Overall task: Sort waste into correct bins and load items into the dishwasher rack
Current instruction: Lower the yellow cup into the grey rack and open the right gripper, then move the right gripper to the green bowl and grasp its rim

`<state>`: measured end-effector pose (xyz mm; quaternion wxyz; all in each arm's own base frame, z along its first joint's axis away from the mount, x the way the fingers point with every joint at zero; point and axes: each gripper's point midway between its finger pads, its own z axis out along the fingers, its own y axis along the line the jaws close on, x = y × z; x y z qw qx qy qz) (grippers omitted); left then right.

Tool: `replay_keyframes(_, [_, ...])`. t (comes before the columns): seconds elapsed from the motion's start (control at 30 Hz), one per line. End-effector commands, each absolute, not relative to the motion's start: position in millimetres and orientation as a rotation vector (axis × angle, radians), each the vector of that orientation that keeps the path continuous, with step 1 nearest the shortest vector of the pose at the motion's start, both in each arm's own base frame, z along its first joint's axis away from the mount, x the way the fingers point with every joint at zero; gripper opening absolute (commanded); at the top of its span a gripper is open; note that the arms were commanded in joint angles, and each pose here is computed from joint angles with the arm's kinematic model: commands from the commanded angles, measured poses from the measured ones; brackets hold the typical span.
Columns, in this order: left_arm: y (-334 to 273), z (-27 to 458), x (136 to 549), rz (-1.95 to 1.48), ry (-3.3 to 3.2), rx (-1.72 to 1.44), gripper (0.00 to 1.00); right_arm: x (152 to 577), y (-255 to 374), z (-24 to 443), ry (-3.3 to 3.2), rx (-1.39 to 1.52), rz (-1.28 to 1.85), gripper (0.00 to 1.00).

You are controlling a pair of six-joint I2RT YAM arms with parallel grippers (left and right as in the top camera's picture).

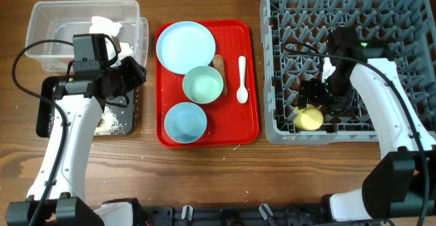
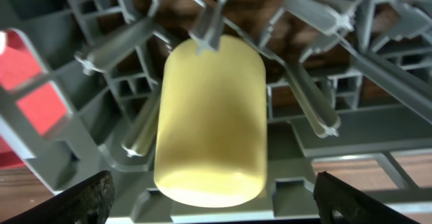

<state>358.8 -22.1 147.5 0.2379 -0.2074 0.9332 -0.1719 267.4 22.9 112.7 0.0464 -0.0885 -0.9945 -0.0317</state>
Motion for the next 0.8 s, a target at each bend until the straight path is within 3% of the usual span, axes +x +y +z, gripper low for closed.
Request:
replay_keyframes(0.0, [-21, 155, 360, -0.451, 2.538, -0.540, 0.39, 276, 35, 114, -3.045, -0.277, -0.211, 0.97])
replay_keyframes(0.33, [-21, 155, 360, -0.451, 2.538, -0.540, 0.44, 339, 55, 216, -3.367, -0.170, -0.435, 0.93])
replay_keyframes(0.47, [-21, 155, 360, -0.451, 2.538, -0.540, 0.47, 364, 109, 234, -3.454, 0.057, -0.675, 0.89])
replay_keyframes(0.53, [-21, 155, 360, -0.451, 2.538, -0.540, 0.53, 373, 141, 242, -3.500, 0.170, -0.744, 0.88])
replay_keyframes(0.63, [-18, 155, 360, -0.431, 2.536, -0.547, 0.58, 385, 183, 240, -3.549, 0.222, -0.757, 0.82])
replay_keyframes(0.73, [-7, 156, 363, -0.411, 2.512, -0.585, 0.70, 387, 220, 206, -3.494, 0.218, -0.715, 0.73])
replay_keyframes(0.77, [-1, 156, 363, -0.398, 2.506, -0.606, 0.79, 386, 231, 187, -3.452, 0.237, -0.688, 0.69])
